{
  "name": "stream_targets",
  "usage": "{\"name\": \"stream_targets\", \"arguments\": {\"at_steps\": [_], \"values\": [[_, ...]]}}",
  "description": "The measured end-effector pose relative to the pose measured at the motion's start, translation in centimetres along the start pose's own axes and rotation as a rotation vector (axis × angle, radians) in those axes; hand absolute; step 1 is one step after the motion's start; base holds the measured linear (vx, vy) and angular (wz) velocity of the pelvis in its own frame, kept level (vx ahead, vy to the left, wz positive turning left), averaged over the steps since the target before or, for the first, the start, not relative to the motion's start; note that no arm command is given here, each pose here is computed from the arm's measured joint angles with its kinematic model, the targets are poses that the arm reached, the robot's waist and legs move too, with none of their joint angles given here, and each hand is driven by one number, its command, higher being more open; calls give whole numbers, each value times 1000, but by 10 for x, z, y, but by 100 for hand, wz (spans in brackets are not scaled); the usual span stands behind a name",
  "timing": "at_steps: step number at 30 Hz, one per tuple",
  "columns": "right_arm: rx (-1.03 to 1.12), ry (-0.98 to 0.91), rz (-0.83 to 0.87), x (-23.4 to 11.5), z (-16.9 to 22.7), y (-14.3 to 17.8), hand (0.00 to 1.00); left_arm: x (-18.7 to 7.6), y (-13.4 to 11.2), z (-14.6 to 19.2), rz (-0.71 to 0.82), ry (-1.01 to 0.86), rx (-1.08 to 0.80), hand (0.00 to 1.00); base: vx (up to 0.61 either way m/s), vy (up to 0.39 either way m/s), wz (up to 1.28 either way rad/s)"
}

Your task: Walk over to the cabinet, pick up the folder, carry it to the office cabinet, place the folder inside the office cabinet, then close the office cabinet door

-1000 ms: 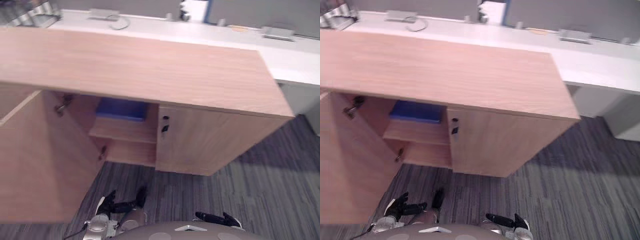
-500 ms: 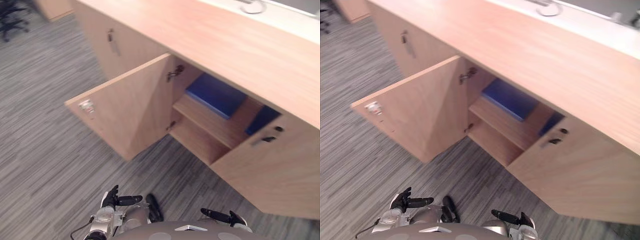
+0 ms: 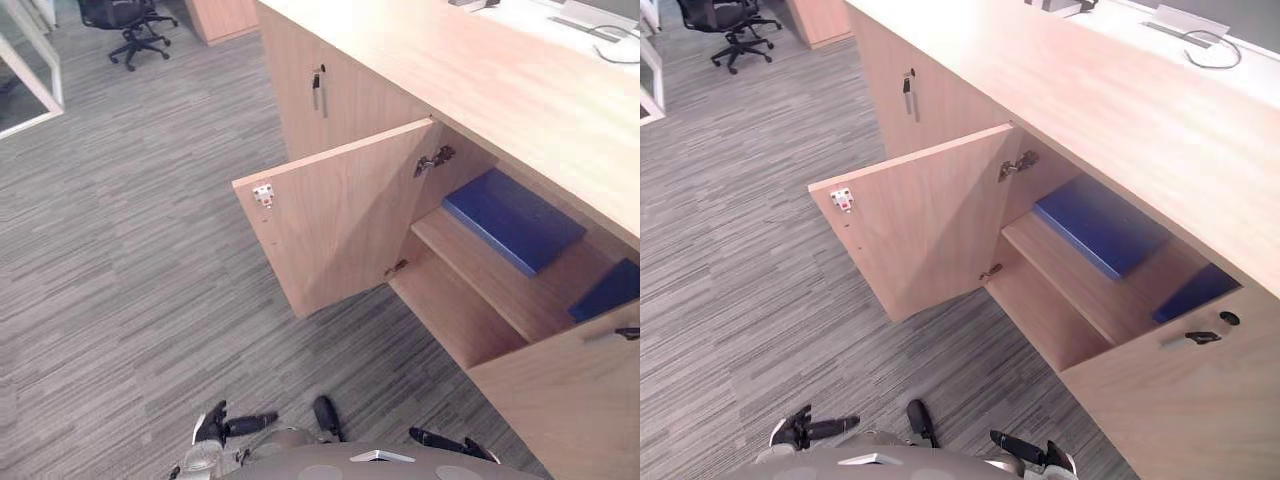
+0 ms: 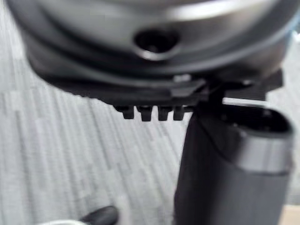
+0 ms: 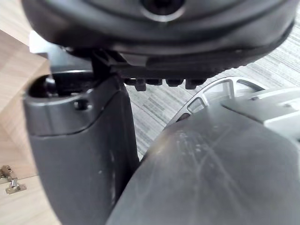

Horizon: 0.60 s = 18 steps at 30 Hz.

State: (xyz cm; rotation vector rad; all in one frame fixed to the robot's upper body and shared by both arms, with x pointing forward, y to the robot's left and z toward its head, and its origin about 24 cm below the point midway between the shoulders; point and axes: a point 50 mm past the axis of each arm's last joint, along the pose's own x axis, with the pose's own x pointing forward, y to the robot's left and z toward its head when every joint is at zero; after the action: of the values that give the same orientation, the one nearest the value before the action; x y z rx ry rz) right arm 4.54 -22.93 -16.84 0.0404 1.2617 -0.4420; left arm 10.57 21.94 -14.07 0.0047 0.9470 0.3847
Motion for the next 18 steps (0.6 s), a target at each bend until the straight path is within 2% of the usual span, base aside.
{"name": "stream_targets", "arguments": {"at_steps": [2,5,6,9,11,14,17,18], "values": [[-2,3,7,0,-1,0,100,4,20,20,79,-66,-67,100,39,-53,-19],[-2,3,25,0,-2,1,100,8,67,65,227,-196,-81,100,64,-70,-17],[-4,3,30,-1,-3,1,100,7,84,86,281,-255,-45,100,44,-77,-12],[-10,-3,38,-1,-2,-1,100,-1,112,125,385,-363,48,100,37,-92,-9],[-55,-17,55,-1,-2,-6,100,-14,142,186,520,-483,288,100,52,-190,-20],[-78,-31,88,-2,1,1,100,-20,163,235,615,-510,502,100,31,-141,-18],[-73,-36,98,-2,0,4,100,-27,159,263,645,-548,672,100,35,-101,-13],[-74,-39,99,-3,1,5,100,-28,152,277,665,-553,885,100,32,-70,2]]}}
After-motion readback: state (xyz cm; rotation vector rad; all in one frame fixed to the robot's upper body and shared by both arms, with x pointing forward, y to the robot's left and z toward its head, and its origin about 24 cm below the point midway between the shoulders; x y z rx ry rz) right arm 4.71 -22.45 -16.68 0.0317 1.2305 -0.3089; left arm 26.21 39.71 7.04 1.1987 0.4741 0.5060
